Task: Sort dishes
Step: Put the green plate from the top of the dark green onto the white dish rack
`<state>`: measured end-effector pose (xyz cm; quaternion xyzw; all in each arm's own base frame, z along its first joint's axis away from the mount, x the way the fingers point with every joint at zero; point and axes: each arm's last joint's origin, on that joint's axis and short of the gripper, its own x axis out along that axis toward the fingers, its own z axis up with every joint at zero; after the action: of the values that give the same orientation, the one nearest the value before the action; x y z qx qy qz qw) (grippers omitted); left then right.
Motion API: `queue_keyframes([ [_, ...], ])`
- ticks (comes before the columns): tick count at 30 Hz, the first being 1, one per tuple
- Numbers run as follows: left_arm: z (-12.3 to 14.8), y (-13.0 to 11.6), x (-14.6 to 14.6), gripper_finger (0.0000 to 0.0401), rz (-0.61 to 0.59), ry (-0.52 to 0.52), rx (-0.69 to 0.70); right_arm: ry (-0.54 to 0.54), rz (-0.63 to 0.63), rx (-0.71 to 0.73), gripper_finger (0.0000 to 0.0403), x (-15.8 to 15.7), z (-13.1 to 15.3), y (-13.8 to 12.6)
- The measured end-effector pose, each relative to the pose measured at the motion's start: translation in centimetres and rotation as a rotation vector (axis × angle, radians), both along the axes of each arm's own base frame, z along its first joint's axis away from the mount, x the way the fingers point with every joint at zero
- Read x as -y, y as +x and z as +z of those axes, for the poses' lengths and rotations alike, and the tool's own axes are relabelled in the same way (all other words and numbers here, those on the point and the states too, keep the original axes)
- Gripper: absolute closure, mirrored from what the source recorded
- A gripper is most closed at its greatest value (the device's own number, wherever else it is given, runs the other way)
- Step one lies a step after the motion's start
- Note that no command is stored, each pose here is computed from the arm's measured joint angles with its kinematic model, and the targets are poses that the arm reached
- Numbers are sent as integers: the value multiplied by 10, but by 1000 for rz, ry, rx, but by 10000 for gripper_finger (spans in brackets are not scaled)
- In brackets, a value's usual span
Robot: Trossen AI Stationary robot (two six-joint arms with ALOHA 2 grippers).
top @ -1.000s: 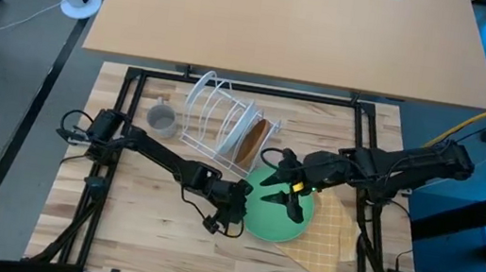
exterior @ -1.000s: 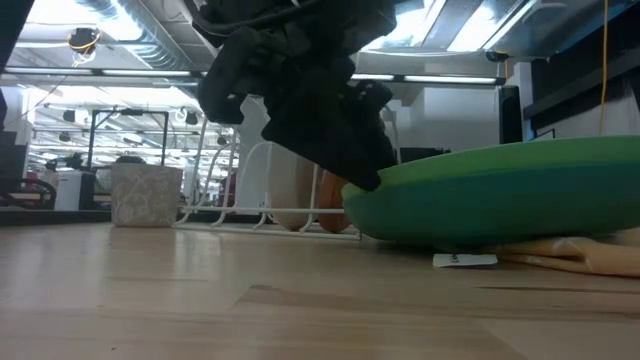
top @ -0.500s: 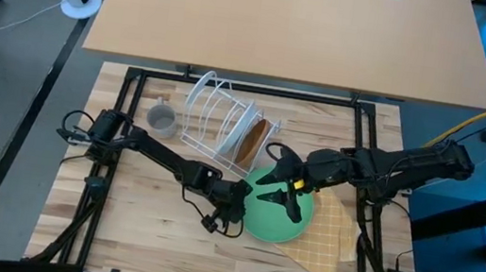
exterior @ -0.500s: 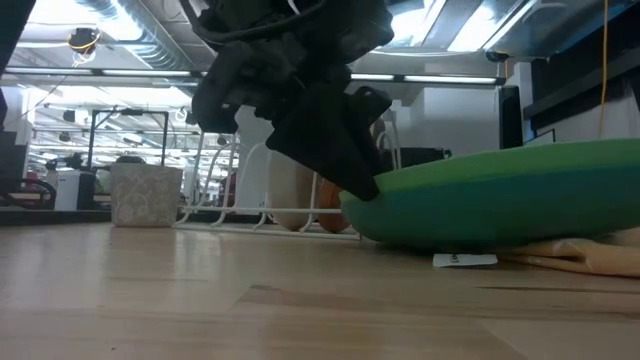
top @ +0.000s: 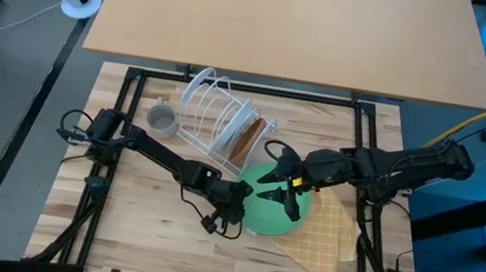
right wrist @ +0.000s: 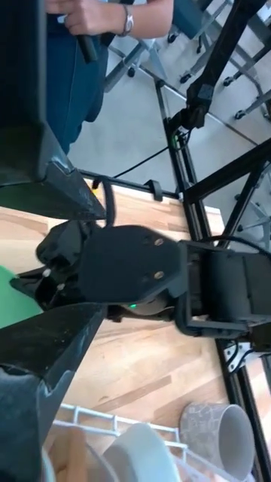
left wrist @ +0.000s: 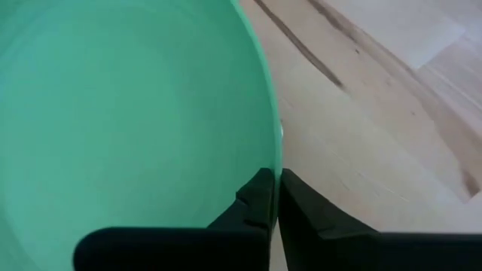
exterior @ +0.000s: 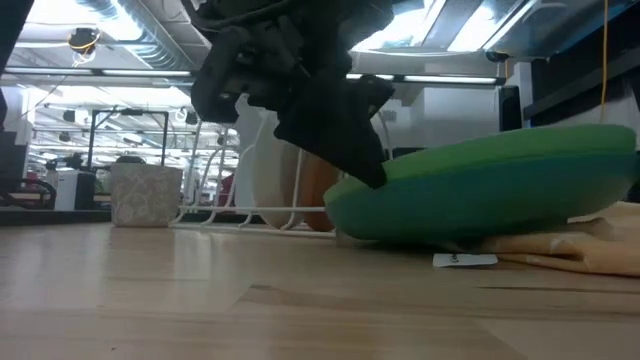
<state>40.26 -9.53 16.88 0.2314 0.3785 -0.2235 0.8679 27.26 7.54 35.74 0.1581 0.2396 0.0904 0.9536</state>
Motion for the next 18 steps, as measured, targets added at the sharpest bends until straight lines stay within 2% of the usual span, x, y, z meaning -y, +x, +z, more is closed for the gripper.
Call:
queue_keyframes([
  [7,11,-1,0,399,-4,-24,30,-11,-1,-40,208,0,-4,-2],
  [12,17,3,3,399,-10,-115,80,-27,-27,-49,208,1,-5,-2],
  [18,24,2,3,400,30,-172,91,-33,-40,-46,208,2,-5,-2],
])
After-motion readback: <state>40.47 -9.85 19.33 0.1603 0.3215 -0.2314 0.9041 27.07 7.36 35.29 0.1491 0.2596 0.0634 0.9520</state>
